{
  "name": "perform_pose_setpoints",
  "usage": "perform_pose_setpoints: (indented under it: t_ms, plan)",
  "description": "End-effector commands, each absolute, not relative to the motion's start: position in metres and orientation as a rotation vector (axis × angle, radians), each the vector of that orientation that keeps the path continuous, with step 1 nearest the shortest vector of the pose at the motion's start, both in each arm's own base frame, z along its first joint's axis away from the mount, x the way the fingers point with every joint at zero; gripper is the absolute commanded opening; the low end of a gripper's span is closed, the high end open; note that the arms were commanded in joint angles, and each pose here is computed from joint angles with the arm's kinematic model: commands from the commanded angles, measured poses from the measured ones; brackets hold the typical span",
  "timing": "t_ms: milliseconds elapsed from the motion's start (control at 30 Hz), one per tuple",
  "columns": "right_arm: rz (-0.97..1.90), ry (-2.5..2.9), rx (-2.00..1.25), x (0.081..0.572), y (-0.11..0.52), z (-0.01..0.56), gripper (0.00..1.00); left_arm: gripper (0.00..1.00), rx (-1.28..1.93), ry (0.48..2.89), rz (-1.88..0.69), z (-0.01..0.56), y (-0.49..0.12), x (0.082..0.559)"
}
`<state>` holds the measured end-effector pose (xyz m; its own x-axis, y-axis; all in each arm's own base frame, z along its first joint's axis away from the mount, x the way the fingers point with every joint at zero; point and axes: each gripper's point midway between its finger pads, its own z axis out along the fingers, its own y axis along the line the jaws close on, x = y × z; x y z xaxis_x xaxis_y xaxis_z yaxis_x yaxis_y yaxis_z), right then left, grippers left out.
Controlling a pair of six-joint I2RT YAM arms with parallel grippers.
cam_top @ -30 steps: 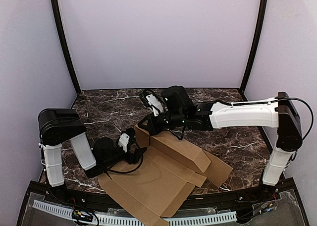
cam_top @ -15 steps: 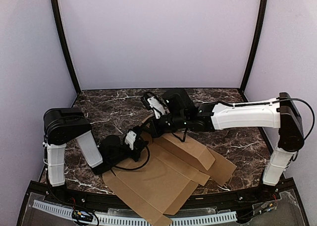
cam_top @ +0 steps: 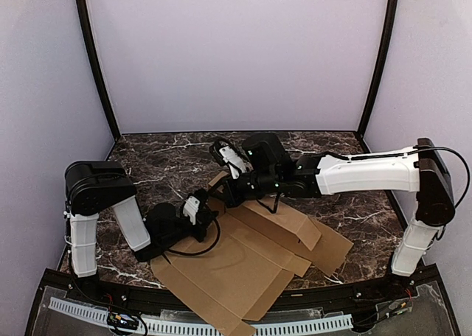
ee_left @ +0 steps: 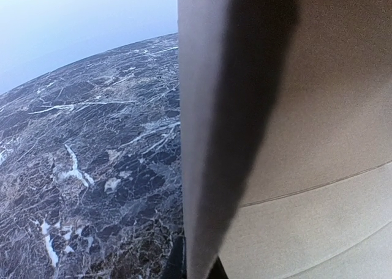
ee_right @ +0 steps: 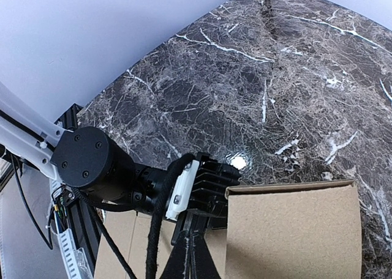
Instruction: Fold the paper box
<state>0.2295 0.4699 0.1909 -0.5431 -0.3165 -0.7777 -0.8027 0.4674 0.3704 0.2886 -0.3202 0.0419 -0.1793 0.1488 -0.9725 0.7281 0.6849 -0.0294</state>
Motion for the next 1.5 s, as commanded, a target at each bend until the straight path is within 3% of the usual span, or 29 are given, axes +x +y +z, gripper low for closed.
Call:
perform_pose_setpoints:
  t_ms: [0,67,300,467,533,567,633,1033,1267,1467]
  plan:
    - [0.935,2.119,-0.921,0.228,0.460,0.185,0.00,0.01,0.684,1.693,-0.607,0.048,-0.316,0.288]
    - [0.935,2.118,-0.922,0.228,0.460,0.185,0.00,0.03,0.684,1.694,-0.610,0.048,-0.316,0.288]
    - [0.929,2.129,-0.921,0.227,0.458,0.180,0.00,0.44,0.677,1.694,-0.585,0.048,-0.314,0.291]
    - [0.933,2.125,-0.923,0.226,0.458,0.182,0.00,0.53,0.662,1.676,-0.563,0.055,-0.313,0.295]
    - [0.931,2.124,-0.923,0.227,0.457,0.182,0.00,0.31,0.680,1.665,-0.563,0.057,-0.317,0.296]
    - [0.930,2.123,-0.923,0.227,0.457,0.182,0.00,0.09,0.681,1.666,-0.558,0.058,-0.318,0.297]
    - [0.930,2.123,-0.922,0.226,0.456,0.183,0.00,0.02,0.677,1.672,-0.551,0.059,-0.319,0.300]
    - [0.912,2.090,-0.903,0.230,0.452,0.196,0.00,0.01,0.646,1.646,-0.549,0.070,-0.314,0.299]
    - [0.862,2.038,-0.885,0.246,0.450,0.221,0.08,0.01,0.644,1.662,-0.569,0.066,-0.312,0.295]
    - [0.851,2.010,-0.864,0.262,0.446,0.236,0.05,0.01,0.655,1.672,-0.567,0.062,-0.309,0.292]
